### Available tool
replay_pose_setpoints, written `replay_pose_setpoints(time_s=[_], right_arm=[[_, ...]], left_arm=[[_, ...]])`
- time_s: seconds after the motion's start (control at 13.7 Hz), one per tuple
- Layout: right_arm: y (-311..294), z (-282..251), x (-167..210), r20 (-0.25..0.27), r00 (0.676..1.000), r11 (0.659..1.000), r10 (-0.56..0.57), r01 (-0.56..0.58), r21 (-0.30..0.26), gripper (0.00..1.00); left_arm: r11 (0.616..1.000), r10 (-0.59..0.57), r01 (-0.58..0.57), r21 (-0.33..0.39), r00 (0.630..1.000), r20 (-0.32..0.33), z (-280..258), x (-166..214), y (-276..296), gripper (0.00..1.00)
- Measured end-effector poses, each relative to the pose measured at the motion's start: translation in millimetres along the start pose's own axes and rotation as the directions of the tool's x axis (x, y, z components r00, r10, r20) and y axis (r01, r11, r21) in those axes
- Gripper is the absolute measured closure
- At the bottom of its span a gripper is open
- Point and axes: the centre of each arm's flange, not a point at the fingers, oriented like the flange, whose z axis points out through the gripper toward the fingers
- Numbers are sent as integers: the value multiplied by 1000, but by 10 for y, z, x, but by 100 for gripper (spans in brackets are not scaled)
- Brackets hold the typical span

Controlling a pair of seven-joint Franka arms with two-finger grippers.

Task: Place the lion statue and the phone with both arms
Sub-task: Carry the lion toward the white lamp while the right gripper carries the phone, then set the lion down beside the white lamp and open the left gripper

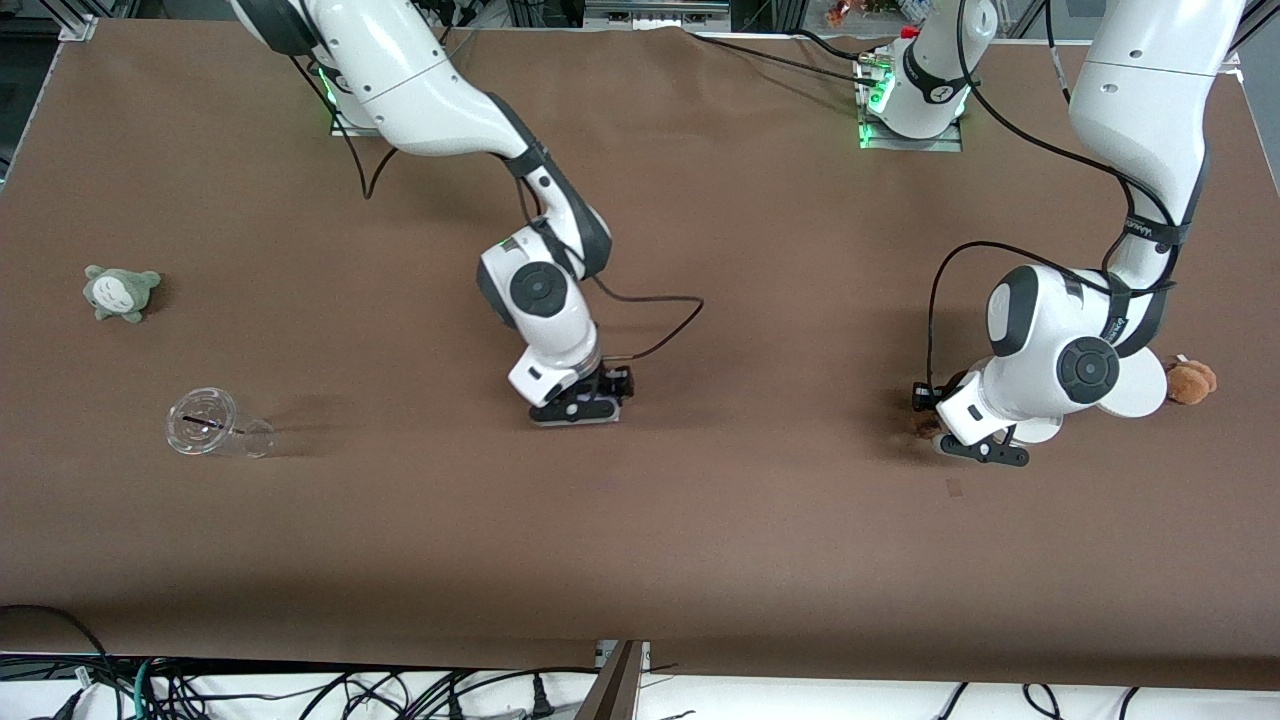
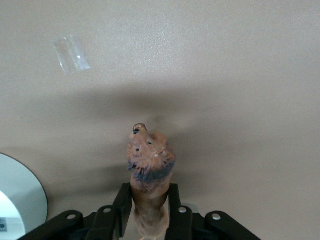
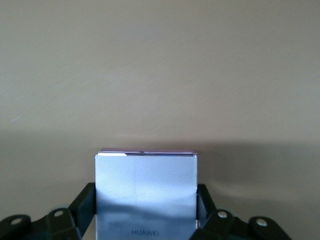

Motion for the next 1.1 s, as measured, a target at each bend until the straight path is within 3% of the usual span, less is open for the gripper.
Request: replay_pose_setpoints(time_s=[0.29, 0.58, 0.88, 1.1], right_arm=[[834, -438, 647, 95, 994, 997, -50, 55, -54, 17], [1827, -554, 977, 139, 989, 996, -46, 56, -72, 17], [2914, -400, 1052, 192, 980, 995, -44, 60, -76, 17], [3260, -260, 985, 222, 975, 996, -14, 32, -80, 17]], left_arm=[[1000, 0, 0, -1, 1000, 1, 20, 1, 1, 66], [1000, 0, 0, -1, 1000, 1, 20, 1, 3, 59], [1000, 0, 0, -5, 1000, 1, 19, 3, 24, 24], [1000, 0, 0, -15, 1000, -2, -25, 13, 65, 0]])
